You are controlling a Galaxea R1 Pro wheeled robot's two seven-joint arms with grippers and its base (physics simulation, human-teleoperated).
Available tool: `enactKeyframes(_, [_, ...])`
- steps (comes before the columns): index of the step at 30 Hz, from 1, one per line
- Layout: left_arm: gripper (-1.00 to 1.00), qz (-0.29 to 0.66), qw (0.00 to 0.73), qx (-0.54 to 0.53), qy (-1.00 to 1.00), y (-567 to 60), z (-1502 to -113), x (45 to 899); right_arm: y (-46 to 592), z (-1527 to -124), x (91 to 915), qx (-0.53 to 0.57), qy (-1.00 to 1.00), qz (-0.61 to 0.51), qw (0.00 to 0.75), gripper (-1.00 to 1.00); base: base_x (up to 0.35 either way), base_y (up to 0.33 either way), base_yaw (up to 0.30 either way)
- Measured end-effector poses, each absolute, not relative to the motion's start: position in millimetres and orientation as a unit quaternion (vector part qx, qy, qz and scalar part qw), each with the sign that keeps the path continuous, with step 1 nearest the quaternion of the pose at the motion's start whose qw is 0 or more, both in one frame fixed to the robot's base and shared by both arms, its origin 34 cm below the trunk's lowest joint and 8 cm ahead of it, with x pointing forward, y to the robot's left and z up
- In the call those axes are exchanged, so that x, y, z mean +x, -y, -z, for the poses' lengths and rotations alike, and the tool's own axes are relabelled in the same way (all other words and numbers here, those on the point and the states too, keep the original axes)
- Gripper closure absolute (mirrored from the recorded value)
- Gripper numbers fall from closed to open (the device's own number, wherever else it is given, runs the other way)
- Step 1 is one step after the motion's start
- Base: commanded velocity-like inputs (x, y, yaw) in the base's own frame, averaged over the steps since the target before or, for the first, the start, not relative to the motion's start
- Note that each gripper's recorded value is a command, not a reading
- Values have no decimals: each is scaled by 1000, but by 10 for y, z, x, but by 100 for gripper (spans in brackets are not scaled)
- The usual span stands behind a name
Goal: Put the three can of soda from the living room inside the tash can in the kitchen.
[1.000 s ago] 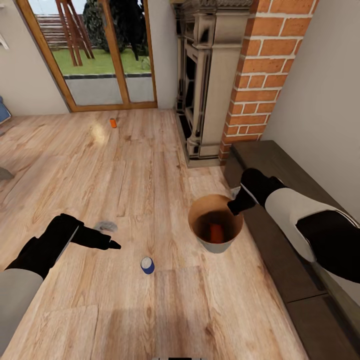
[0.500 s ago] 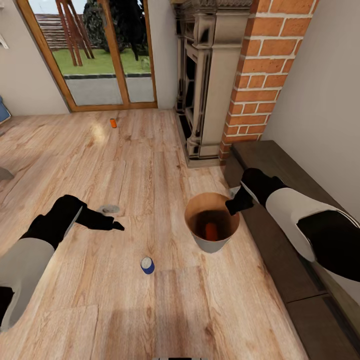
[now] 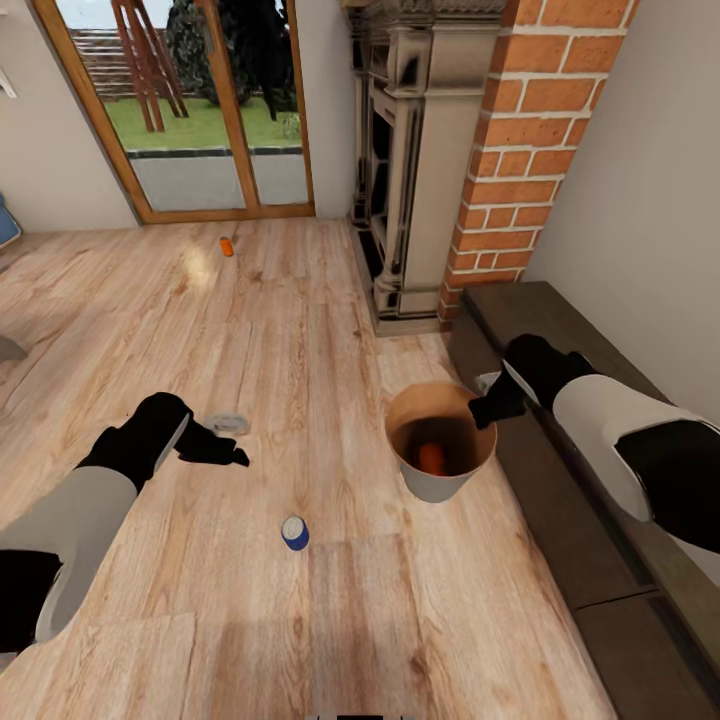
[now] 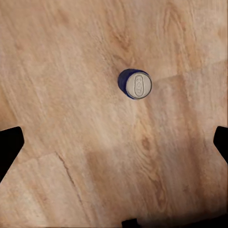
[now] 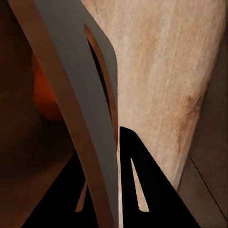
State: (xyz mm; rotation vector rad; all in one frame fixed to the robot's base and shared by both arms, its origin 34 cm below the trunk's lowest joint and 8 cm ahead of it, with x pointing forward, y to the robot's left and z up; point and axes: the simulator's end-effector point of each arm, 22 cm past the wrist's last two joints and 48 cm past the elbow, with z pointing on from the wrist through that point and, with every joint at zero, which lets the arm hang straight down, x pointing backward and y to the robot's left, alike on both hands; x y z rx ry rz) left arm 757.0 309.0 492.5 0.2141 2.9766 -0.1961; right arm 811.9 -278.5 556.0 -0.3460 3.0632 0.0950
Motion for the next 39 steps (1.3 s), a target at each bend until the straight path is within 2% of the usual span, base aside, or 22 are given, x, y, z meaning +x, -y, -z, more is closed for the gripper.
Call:
enactKeyframes(7, [-100, 15, 82, 63, -995, -3140, -4856, 7611, 2941, -5565, 8114, -111, -993, -15, 26, 100, 296, 18, 0])
enactKeyframes(14, [-100, 28, 85, 64, -994, -2885, -4851, 7640, 2951, -5555, 8097, -106, -994, -19, 24, 100, 323, -30, 0])
enactKeyframes(22, [-100, 41, 87, 71, -993, -2648, -4845, 7648, 2932, -5543, 8087, -108, -994, -19, 23, 100, 259, -203, 0])
enactKeyframes(39, [-100, 44, 91, 75, -992, -2576, -4856, 7665, 2883, -5527, 8082, -119, -993, -14, 21, 100, 27, -124, 0])
